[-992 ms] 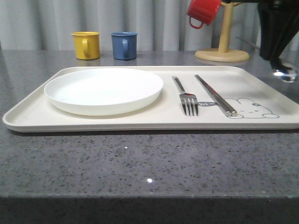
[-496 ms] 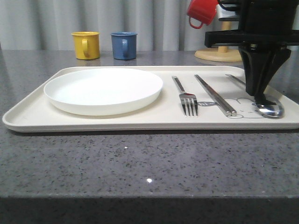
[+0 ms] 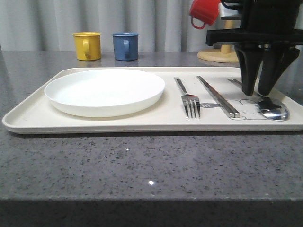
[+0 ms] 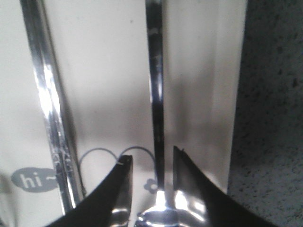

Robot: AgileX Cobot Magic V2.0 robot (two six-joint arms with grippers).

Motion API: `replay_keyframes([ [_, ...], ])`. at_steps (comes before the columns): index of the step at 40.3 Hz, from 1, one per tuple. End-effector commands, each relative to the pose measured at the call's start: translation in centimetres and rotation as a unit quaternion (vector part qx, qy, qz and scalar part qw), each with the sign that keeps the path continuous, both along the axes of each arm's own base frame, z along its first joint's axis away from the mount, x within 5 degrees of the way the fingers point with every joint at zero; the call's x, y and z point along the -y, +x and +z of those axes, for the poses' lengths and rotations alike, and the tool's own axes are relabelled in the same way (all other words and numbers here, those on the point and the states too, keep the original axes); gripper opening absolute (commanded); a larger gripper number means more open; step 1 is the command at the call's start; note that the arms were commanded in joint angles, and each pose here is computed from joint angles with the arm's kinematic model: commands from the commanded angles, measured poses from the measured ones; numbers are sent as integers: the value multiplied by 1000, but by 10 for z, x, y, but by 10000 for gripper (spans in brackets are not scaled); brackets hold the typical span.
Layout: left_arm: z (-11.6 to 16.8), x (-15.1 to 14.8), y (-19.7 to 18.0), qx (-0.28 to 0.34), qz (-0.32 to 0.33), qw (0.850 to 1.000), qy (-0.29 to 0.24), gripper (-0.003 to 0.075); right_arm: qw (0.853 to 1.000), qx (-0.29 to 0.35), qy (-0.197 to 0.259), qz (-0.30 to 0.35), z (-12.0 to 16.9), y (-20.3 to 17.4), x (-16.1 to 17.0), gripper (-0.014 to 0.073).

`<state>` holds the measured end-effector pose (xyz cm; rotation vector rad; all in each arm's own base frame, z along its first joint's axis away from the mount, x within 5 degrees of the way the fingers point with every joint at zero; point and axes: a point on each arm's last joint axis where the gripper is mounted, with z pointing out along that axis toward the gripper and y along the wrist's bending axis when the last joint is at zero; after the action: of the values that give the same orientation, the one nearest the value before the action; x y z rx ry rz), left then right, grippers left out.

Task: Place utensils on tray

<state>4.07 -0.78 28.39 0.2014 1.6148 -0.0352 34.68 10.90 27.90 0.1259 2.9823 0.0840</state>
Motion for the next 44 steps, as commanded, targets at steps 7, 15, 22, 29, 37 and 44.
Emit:
replay_keyframes([
  [7, 14, 0, -1, 45, -1, 999, -16, -18, 994, 107, 22, 3, 96, -17, 8, 261],
  [15, 14, 0, -1, 45, -1, 999, -16, -18, 982, 179, 16, 53, 140, -47, 18, 13],
  [22, 14, 0, -1, 45, -1, 999, -16, -18, 966, 248, 20, 78, 163, -87, 31, -77],
  [29, 14, 0, -1, 45, -1, 999, -16, -18, 937, 337, 30, 88, 157, -134, 46, -76],
  [37, 14, 0, -1, 45, -1, 999, -16, -18, 896, 432, 41, 95, 117, -190, 64, -76],
  [44, 14, 0, -1, 45, -1, 999, -16, -18, 856, 505, 55, 95, 64, -234, 77, -76],
])
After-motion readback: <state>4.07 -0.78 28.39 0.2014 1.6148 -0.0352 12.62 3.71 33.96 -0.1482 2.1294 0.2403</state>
